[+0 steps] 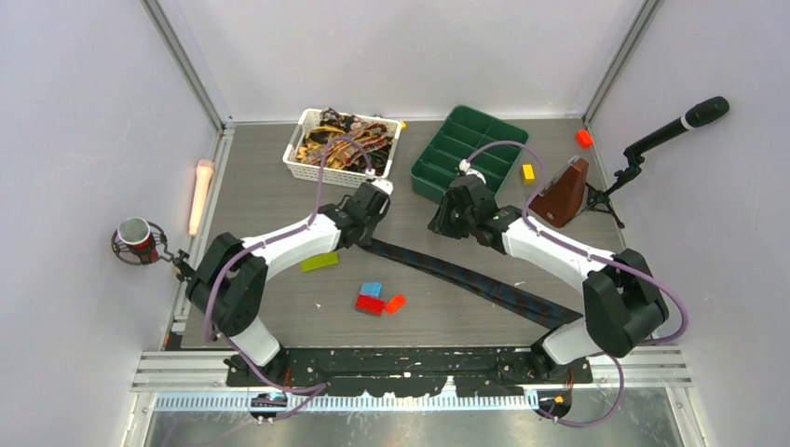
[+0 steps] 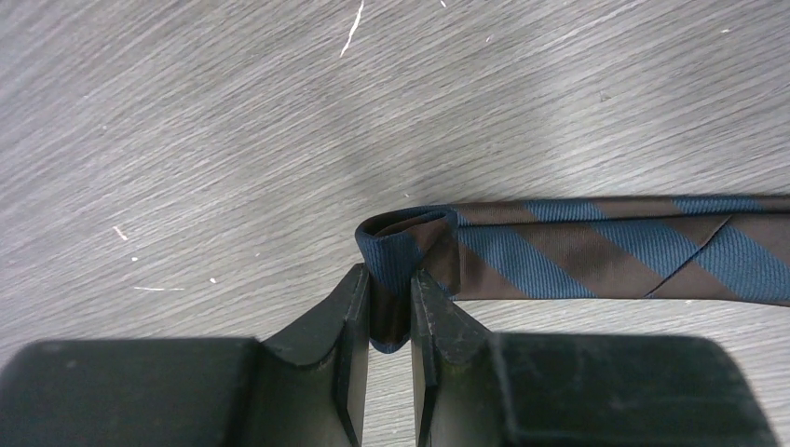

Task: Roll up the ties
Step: Roll the tie at the center of the board.

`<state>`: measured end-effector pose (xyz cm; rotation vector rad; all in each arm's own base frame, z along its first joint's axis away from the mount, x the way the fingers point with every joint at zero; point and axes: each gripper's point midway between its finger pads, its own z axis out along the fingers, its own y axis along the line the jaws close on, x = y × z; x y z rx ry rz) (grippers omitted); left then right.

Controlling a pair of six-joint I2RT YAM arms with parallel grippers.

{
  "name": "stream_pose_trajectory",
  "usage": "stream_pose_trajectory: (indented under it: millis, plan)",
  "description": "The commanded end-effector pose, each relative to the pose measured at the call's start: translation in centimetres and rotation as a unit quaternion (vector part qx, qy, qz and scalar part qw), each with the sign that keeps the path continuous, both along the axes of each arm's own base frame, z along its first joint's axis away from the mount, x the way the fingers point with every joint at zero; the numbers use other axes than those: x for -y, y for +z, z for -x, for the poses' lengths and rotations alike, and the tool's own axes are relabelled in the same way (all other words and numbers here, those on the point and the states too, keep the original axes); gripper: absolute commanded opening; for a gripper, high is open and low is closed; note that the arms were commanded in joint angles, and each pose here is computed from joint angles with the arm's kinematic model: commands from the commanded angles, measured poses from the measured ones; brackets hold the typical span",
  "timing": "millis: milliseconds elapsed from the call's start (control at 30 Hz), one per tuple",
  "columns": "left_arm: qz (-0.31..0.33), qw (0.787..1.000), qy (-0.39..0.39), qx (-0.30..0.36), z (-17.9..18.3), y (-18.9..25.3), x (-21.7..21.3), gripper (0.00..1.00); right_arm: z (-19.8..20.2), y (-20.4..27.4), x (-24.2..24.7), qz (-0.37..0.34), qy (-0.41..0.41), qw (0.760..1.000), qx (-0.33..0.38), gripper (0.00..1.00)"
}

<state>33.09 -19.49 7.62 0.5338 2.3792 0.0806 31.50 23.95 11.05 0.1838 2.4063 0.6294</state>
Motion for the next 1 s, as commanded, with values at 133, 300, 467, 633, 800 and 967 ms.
stream_pose_trajectory:
  millis: [133, 300, 467, 633, 800, 967]
  plan:
    - [-0.109, 0.993, -0.012, 0.041, -0.4, 0.7, -0.1, 0.08, -0.6, 1.9, 1.8, 0.017, -0.034, 0.999, 0.037, 0.26]
    - [-0.153, 0.987, -0.018, 0.051, -0.2, 0.6, 0.2, 0.04, -0.6, 2.4, 3.0, 0.025, -0.063, 0.997, 0.048, 0.26]
    - [-0.178, 0.982, -0.027, 0.058, 0.3, 0.4, 0.7, 0.03, -0.7, 2.8, 4.1, 0.032, -0.09, 0.994, 0.055, 0.26]
    - [-0.198, 0.978, -0.036, 0.064, 0.7, 0.2, 1.3, 0.02, -0.6, 2.6, 4.5, 0.029, -0.097, 0.993, 0.052, 0.26]
    - [-0.21, 0.974, -0.047, 0.067, 1.2, -0.1, 2.0, 0.02, -0.5, 2.4, 4.6, 0.026, -0.101, 0.993, 0.047, 0.26]
    - [-0.225, 0.97, -0.054, 0.069, 1.4, -0.3, 2.6, 0.02, -0.5, 2.6, 4.8, 0.024, -0.106, 0.993, 0.049, 0.26]
